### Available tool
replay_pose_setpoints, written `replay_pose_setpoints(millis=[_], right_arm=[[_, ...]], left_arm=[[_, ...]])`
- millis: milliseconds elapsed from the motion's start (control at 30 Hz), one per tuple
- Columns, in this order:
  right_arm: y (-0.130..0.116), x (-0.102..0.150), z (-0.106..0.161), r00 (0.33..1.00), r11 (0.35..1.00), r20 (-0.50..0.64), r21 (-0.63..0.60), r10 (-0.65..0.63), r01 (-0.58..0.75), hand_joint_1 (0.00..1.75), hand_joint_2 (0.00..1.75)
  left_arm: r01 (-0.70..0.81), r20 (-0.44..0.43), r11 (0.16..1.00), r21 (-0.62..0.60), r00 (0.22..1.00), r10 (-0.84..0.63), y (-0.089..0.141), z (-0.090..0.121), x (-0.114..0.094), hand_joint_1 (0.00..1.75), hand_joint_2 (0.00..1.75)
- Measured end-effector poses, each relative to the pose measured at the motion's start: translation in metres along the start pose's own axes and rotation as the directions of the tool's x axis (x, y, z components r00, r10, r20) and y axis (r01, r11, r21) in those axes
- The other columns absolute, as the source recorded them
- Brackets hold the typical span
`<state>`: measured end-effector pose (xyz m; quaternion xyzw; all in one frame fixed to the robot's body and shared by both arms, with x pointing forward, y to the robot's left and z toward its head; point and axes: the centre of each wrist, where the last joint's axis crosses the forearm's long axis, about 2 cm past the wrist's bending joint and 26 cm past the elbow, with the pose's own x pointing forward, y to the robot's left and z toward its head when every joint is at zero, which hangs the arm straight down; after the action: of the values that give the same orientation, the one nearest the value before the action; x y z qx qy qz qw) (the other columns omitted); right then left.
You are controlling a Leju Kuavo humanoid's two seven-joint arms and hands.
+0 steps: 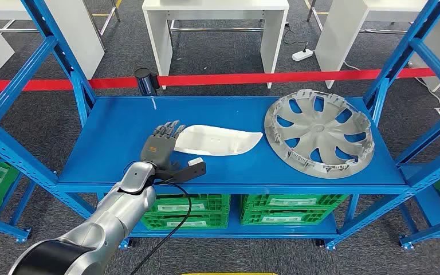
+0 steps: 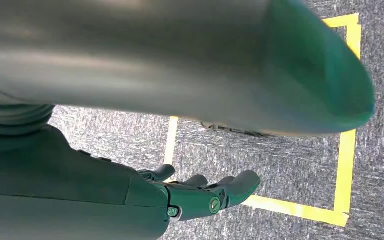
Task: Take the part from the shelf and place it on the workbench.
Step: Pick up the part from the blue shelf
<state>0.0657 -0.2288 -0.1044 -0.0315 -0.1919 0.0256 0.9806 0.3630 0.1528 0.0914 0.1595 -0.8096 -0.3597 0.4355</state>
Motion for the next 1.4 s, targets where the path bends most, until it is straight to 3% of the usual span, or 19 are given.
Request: replay_pose_setpoints(millis=[1400], right_arm=[[0.0001, -0.0018, 0.0004, 1.0, 1.0, 0.001, 0.0, -0.002, 0.002, 0.0, 0.0]], left_arm=[[-0.074, -0.003, 0.997, 0.017, 0.997, 0.074, -0.0038, 0.0031, 0.0054, 1.75, 1.75]])
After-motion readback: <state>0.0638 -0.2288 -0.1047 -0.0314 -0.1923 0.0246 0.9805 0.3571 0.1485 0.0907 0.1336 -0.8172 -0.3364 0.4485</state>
